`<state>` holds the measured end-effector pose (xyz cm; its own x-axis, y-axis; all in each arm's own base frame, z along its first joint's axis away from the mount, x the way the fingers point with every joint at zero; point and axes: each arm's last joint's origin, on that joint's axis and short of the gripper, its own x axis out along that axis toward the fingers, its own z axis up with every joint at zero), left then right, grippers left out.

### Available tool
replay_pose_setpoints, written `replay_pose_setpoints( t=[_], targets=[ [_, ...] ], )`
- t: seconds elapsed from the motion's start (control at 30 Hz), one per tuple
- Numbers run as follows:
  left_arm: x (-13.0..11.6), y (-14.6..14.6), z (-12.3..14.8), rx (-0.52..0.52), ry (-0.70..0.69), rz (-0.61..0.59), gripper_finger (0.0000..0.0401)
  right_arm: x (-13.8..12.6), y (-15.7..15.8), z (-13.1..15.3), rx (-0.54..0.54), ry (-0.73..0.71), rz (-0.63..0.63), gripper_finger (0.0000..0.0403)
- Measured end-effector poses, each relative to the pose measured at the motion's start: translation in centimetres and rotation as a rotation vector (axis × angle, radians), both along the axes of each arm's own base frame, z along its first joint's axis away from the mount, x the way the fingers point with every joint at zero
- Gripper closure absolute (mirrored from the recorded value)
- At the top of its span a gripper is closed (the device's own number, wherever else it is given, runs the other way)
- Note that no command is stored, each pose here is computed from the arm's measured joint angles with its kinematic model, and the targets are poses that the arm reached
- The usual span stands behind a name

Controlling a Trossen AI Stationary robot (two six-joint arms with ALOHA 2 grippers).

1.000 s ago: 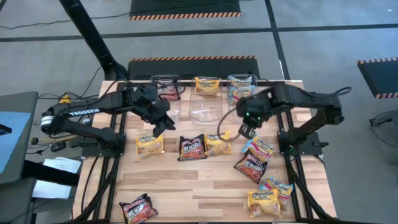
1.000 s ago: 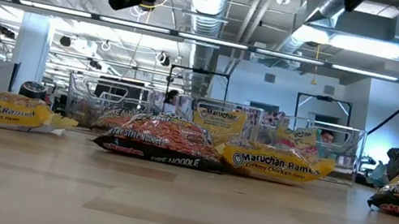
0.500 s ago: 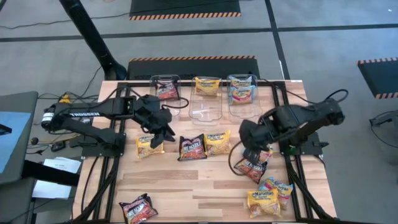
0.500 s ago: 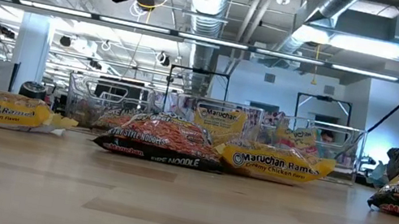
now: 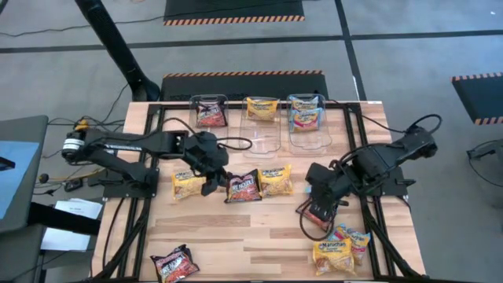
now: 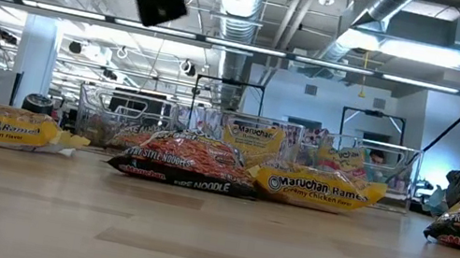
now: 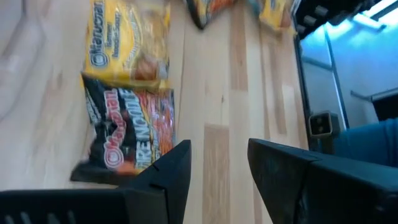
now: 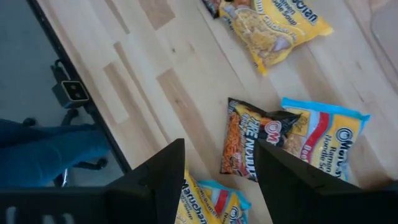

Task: Sort Maruchan noodles
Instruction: Put the black noodle pack into the left transparent bin

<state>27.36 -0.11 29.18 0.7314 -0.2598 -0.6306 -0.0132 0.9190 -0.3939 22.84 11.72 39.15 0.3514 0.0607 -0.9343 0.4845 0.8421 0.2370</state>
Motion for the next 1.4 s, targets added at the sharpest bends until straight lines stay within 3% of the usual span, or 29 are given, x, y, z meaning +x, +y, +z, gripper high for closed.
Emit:
replay_pose_setpoints(
  t=[0.27,0.73,1.17,1.4],
  targets=[
    [2.6,0.0,-2.7,0.048,0.030,-0.049,0.0256,-0.2,0.5,0.0,-0.006,-0.012,-0.008,0.0187],
    [5.6,0.3,-7.6,0.099,0.143,0.003,0.0256,-0.1,0.8,0.1,0.008,-0.039,-0.002,0.0187],
    [6.1,0.7,-8.7,0.201,0.176,0.073,0.0256,0.0,0.8,0.1,0.002,-0.040,-0.002,0.0187],
    [6.0,0.6,-8.8,0.200,0.184,0.071,0.0256,0.0,0.7,0.1,-0.013,-0.054,-0.010,0.0187]
  ],
)
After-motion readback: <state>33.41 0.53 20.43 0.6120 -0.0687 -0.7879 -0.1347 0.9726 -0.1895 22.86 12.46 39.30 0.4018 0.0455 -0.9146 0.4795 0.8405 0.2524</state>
